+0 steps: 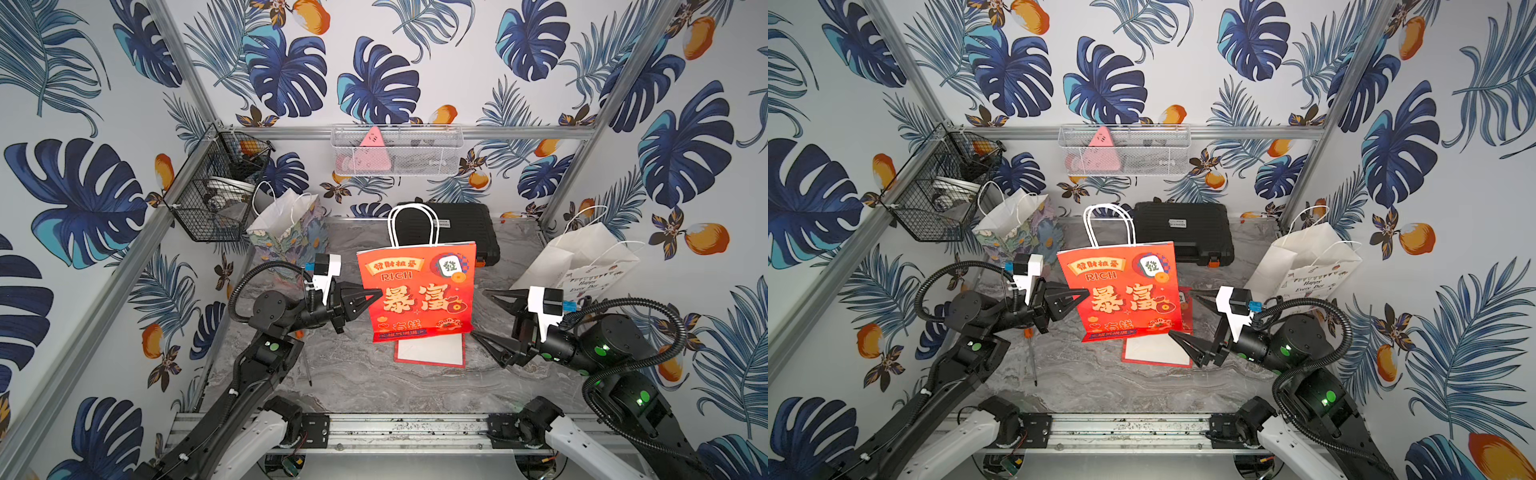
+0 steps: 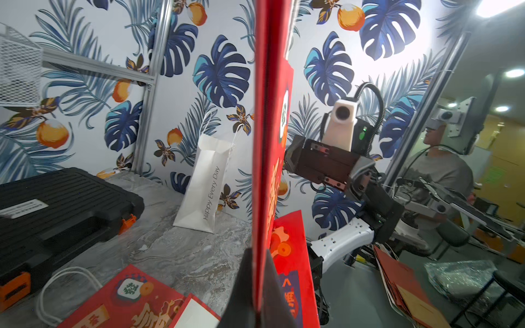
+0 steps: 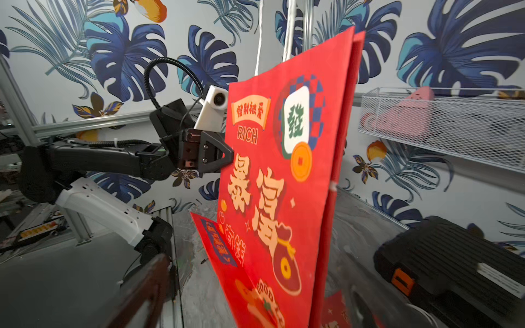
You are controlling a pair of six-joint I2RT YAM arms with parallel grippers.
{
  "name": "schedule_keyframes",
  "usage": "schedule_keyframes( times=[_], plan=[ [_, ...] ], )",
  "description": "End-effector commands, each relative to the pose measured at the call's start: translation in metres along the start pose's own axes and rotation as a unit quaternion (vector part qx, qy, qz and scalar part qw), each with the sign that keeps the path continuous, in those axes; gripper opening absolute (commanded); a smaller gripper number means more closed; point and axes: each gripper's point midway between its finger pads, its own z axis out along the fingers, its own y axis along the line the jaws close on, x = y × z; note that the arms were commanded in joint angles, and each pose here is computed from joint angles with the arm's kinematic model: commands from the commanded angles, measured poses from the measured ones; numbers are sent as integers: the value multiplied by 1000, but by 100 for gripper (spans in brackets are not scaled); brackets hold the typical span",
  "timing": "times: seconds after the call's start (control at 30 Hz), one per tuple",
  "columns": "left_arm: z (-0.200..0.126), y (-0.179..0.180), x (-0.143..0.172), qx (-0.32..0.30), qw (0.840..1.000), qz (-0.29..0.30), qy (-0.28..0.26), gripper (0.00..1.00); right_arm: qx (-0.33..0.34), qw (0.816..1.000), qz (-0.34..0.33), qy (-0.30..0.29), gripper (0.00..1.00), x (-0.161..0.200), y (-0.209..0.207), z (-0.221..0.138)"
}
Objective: Put away the paper bag
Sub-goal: Press the paper bag.
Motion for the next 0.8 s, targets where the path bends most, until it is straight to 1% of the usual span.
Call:
schedule_keyframes(
  times=[0.0,0.1,0.23,0.37,0.47,0.6,0.67,0.77],
  plan=[
    [-4,19,10,-63,997,-28,30,0,82,994,-33,60,100,35,-27,-9],
    [-3,15,-1,-68,997,-23,27,0,92,992,-39,78,100,52,-31,-8],
    [0,9,-15,-58,998,-22,15,0,32,992,-39,116,100,76,-17,2],
    [3,-6,-25,-20,999,-26,8,0,28,990,-49,132,100,86,-24,18],
    [3,-18,-27,14,999,-30,4,0,13,990,-60,130,100,86,-27,32],
    [3,-30,-31,52,998,-39,-6,0,-9,990,-59,128,99,87,-28,51],
    [3,-33,-31,62,997,-41,-6,0,-34,991,-53,117,96,83,-22,57],
    [4,-32,-27,71,996,-51,-3,0,-102,991,-36,81,87,66,1,60]
  ],
)
